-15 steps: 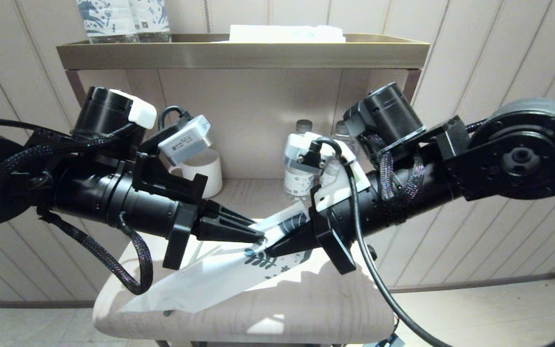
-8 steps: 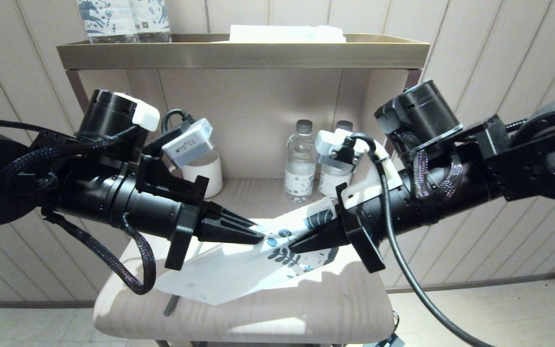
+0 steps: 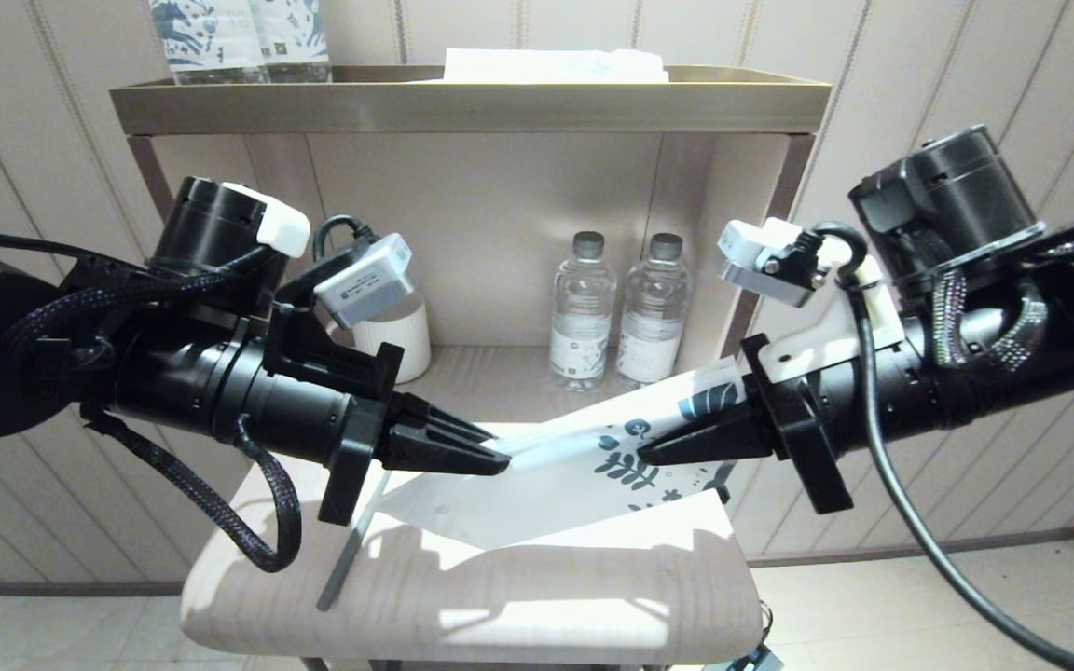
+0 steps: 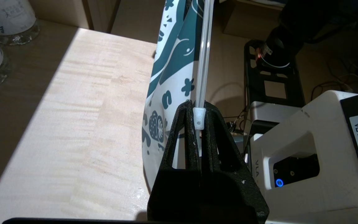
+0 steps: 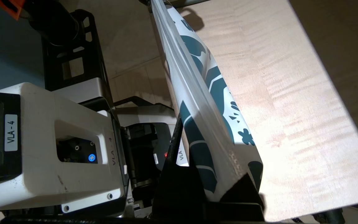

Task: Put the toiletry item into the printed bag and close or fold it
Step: Open the storage bag

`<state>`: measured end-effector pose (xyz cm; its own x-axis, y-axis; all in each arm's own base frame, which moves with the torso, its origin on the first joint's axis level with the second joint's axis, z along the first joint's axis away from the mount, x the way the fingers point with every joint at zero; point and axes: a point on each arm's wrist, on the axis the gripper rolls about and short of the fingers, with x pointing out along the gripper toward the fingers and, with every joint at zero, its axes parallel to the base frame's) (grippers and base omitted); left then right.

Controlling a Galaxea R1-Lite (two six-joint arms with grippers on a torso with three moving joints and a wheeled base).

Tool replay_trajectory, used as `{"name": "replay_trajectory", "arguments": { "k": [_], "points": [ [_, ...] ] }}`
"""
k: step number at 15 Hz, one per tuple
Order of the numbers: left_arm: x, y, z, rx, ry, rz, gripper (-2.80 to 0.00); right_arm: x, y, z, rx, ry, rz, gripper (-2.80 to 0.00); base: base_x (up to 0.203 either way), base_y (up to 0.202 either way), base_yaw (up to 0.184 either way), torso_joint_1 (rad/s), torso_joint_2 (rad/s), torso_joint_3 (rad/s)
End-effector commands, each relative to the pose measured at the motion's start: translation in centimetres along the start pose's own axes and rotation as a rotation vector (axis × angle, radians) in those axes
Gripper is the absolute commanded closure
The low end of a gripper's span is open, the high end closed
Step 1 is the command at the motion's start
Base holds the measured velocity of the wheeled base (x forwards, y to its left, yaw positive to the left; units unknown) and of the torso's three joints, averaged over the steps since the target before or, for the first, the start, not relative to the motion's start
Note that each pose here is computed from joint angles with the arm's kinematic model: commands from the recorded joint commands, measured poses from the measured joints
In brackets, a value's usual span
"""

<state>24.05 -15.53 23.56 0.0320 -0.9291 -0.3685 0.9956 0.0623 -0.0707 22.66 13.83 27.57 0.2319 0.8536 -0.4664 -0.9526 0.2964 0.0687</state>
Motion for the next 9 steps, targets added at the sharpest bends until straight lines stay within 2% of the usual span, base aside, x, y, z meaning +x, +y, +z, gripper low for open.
{"name": "replay_trajectory", "arguments": {
  "k": [1,9],
  "points": [
    [0.0,0.0,0.0,0.001,-0.001,-0.005,0.00,-1.4,0.5,-0.2,-0.005,-0.018,-0.019,0.00,0.000,0.000,0.000,0.000,0.00,0.000],
    [0.1,0.1,-0.2,-0.001,0.002,-0.007,0.00,-4.3,0.5,-1.8,0.030,-0.050,-0.060,0.00,0.000,0.000,0.000,0.000,0.00,0.000]
  ]
}}
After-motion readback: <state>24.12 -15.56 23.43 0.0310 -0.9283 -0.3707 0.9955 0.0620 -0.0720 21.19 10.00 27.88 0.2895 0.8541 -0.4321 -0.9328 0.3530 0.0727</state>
